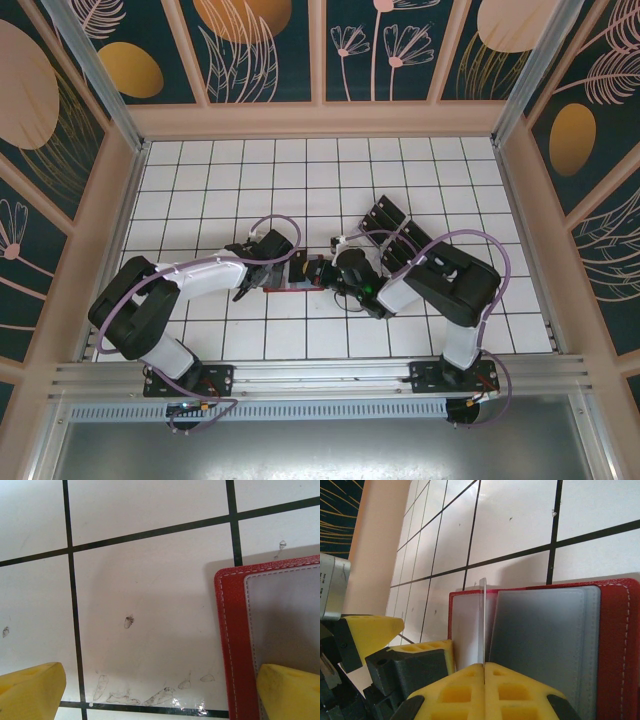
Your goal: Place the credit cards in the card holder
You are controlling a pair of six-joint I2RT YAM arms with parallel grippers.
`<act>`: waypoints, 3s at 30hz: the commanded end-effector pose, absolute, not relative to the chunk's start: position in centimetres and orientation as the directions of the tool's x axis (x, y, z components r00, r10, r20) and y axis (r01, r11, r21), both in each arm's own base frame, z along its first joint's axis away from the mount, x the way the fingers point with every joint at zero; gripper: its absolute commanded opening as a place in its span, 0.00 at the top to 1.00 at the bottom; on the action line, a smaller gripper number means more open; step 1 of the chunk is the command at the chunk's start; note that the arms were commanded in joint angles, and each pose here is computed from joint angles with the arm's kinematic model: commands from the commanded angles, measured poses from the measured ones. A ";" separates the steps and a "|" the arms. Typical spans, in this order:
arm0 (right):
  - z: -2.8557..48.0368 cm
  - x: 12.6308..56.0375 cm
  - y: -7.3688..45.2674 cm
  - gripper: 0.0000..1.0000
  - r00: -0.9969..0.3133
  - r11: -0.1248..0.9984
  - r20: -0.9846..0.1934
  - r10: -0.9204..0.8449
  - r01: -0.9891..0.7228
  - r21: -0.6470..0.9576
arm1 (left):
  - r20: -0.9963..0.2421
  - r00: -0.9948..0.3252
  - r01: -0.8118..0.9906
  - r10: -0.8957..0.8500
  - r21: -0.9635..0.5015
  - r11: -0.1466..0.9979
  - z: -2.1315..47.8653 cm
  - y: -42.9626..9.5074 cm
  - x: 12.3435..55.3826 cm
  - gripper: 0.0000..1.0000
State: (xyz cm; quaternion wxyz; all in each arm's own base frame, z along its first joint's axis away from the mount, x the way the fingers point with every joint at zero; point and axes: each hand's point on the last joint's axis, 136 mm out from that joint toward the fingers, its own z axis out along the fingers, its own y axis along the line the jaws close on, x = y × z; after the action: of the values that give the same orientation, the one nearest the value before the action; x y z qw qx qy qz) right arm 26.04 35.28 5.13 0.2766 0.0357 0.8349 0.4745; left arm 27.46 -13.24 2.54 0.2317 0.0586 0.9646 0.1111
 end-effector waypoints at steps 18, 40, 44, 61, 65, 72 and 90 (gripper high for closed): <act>6.1 26.3 35.2 1.00 -0.830 0.522 -0.434 0.351 -0.212 0.826 | -0.373 -0.909 0.075 0.184 0.289 0.954 0.9 -12.0 26.1 0.01; 5.7 25.6 36.7 1.00 -0.850 0.503 -0.414 0.326 -0.215 0.837 | -0.372 -0.910 0.076 0.184 0.286 0.955 0.9 -12.1 26.1 0.02; 5.5 25.5 36.7 1.00 -0.852 0.505 -0.410 0.326 -0.210 0.837 | -0.374 -0.909 0.075 0.183 0.284 0.956 0.9 -12.1 26.1 0.02; 4.3 25.0 35.4 1.00 -0.864 0.513 -0.340 0.372 -0.115 0.851 | -0.372 -0.910 0.076 0.184 0.287 0.955 0.9 -12.0 26.1 0.01; 4.1 24.8 35.1 1.00 -0.864 0.520 -0.329 0.381 -0.095 0.849 | -0.373 -0.909 0.076 0.183 0.284 0.956 1.0 -12.1 26.2 0.02; 3.9 24.6 35.1 1.00 -0.868 0.538 -0.324 0.376 -0.081 0.839 | -0.372 -0.909 0.079 0.186 0.283 0.956 0.9 -12.2 26.2 0.02; 3.1 25.5 35.2 1.00 -0.880 0.539 -0.315 0.356 -0.082 0.838 | -0.369 -0.911 0.078 0.184 0.285 0.955 0.8 -12.2 26.2 0.02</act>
State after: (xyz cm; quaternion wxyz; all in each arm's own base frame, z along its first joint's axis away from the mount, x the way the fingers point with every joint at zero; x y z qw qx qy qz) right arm 25.19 35.16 3.89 0.2340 0.0850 0.8394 0.4832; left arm 27.50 -13.27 2.51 0.2320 0.0587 0.9646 0.1106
